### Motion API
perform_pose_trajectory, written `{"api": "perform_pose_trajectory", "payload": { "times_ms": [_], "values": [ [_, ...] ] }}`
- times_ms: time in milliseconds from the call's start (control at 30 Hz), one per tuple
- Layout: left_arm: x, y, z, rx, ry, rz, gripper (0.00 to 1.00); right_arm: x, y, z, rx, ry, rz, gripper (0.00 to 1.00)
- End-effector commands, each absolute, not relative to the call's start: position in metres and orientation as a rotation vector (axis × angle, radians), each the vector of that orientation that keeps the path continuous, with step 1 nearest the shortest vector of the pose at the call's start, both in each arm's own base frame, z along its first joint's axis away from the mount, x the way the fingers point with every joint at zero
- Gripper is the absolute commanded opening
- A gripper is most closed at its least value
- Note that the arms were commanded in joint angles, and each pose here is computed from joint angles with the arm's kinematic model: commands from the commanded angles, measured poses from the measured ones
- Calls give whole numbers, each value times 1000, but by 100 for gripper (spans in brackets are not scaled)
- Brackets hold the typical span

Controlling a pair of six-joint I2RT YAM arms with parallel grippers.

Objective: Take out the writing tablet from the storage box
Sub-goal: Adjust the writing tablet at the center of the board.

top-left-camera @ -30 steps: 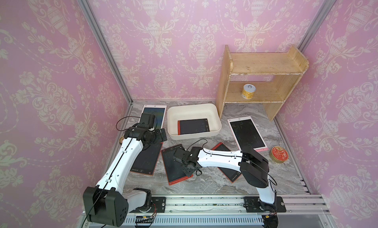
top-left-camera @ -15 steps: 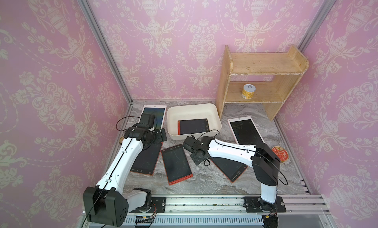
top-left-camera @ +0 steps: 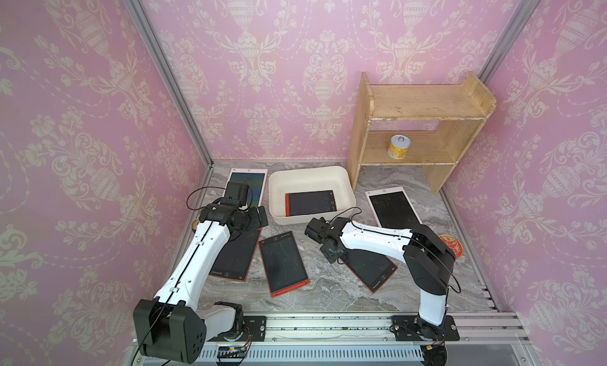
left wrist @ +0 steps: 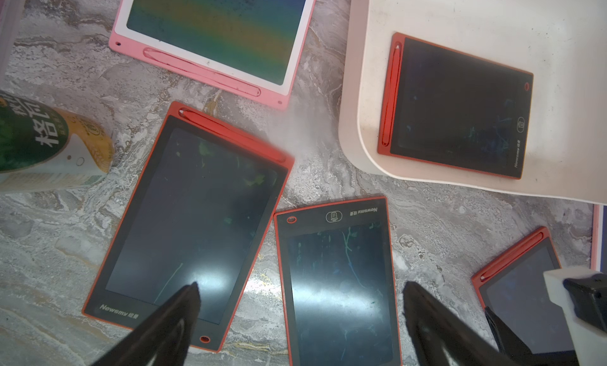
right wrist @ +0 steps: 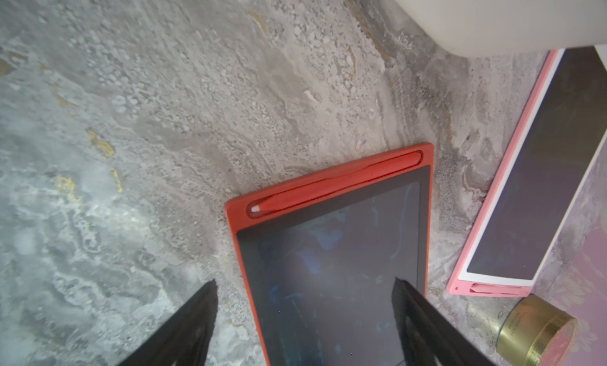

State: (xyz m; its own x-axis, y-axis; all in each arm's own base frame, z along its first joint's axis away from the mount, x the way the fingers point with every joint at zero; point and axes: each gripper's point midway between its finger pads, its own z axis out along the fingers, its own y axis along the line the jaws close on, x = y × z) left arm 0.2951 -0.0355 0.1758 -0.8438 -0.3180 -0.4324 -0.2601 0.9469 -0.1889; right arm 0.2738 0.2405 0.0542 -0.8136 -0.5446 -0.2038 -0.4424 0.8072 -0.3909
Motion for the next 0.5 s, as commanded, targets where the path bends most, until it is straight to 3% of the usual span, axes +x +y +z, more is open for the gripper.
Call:
{"api": "perform_pose_trajectory", "payload": {
  "times_ms": [0, 467],
  "values": [
    [297, -35, 175, -441, 2635, -181, 99, 277, 230, 49, -768, 2677, -527, 86],
    [299, -36, 170, -448, 2643, -187, 99, 275, 234, 37, -758, 2707, -477, 85]
  ]
}}
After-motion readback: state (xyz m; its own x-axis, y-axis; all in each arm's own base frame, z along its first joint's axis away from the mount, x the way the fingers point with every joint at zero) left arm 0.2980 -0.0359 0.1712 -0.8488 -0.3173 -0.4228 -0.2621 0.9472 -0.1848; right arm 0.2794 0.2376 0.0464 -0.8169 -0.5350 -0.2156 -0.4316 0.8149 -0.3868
